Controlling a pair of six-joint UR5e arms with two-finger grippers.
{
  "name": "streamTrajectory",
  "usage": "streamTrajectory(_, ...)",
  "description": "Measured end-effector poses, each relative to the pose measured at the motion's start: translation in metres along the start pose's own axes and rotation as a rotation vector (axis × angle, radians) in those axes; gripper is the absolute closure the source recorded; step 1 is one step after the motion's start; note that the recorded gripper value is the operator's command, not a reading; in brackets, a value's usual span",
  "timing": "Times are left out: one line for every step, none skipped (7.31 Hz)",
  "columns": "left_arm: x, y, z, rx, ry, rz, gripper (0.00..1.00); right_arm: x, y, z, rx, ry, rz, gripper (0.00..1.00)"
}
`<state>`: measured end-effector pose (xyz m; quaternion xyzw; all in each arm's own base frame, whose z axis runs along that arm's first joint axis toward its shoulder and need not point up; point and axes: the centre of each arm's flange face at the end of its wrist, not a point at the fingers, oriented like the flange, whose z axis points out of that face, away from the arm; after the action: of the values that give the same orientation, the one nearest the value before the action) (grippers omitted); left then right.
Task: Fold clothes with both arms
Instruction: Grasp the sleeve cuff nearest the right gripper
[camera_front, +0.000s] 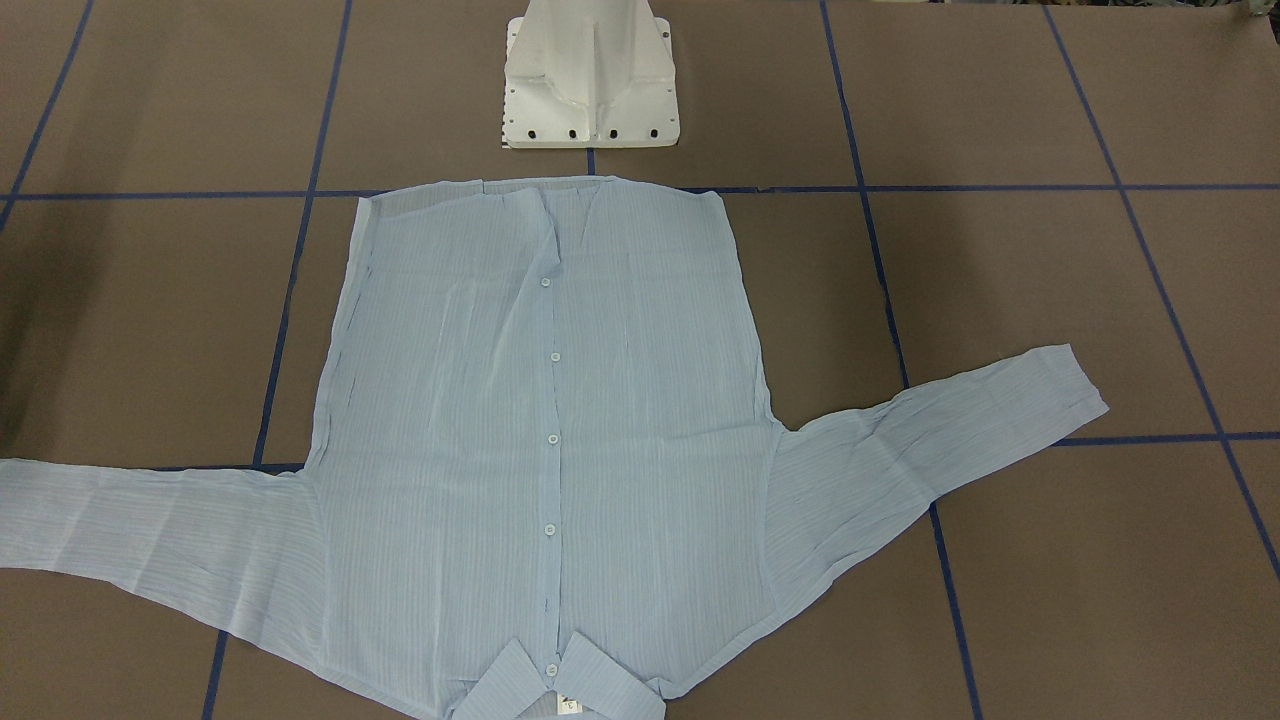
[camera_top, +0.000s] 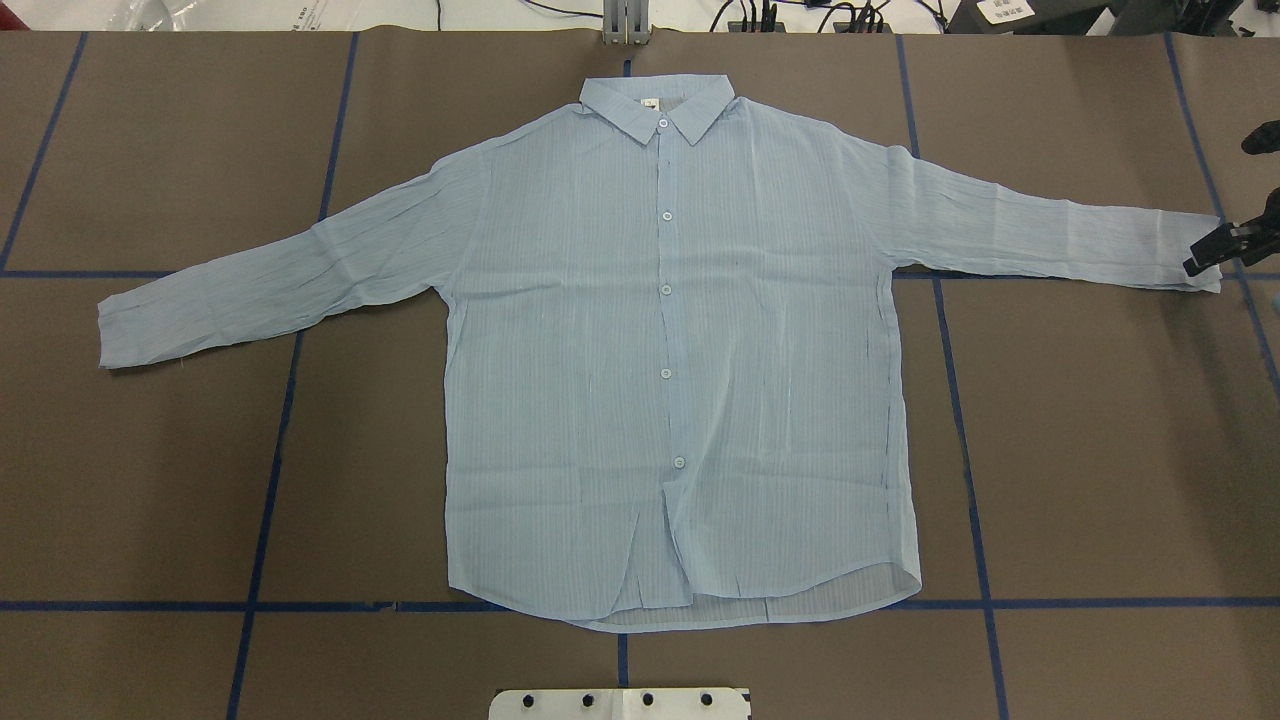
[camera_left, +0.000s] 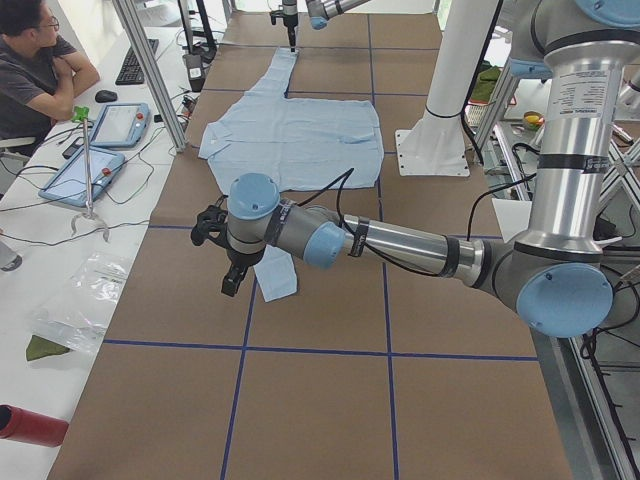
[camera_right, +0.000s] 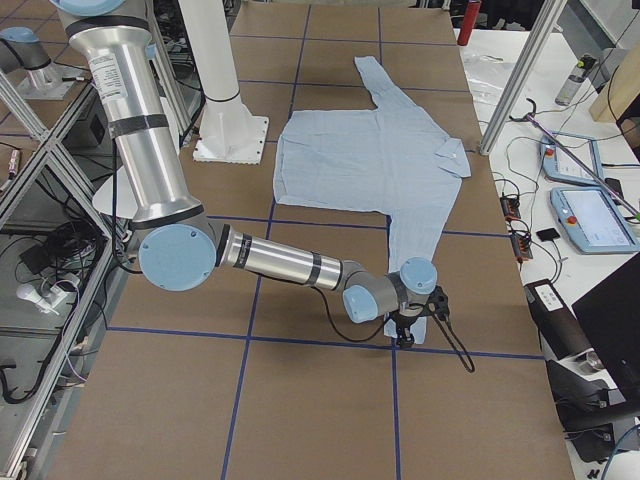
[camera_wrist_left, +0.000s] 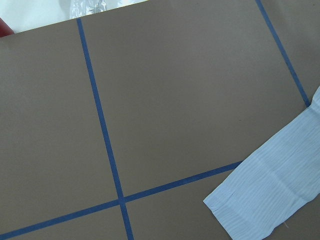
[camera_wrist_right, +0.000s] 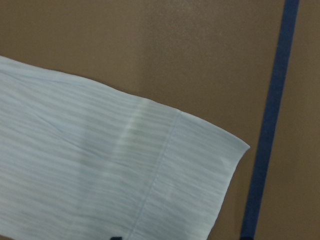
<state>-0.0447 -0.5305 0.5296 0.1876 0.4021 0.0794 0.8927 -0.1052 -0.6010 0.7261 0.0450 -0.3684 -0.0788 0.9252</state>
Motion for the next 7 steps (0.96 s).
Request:
streamTrajectory(0.0001,0.0,-0.0001,0.0,0.0,0.0,0.0,-0.0012,-0.0001,0.0013,-0.008,0.001,0.001,0.36)
streamTrajectory(0.0002,-0.0001,-0.0001,0.0,0.0,0.0,0.0,-0.0013,0.0,0.0021,-0.013,0.002,0.003,0.39)
streamTrajectory(0.0002,-0.0001,-0.0001,0.0,0.0,0.0,0.0,-0.0016,0.0,0.0027,-0.017,0.002,0.004,0.49)
streamTrajectory(0.0004,-0.0001,-0.0003,0.001,0.0,0.001,0.0,-0.0019,0.0001,0.003,-0.019,0.002,0.006,0.53)
streamTrajectory(0.0006,-0.0002,-0.0005,0.001,0.0,0.001,0.0,-0.0022,0.0001,0.0031,-0.019,0.001,0.007,0.64)
streamTrajectory(0.0007,-0.0005,-0.0006,0.001,0.0,0.002,0.0,-0.0023,0.0001,0.0032,-0.019,0.001,0.007,0.8)
streamTrajectory(0.001,-0.0011,-0.001,0.003,-0.001,0.003,0.0,-0.0023,0.0,0.0032,-0.019,0.001,0.007,0.87)
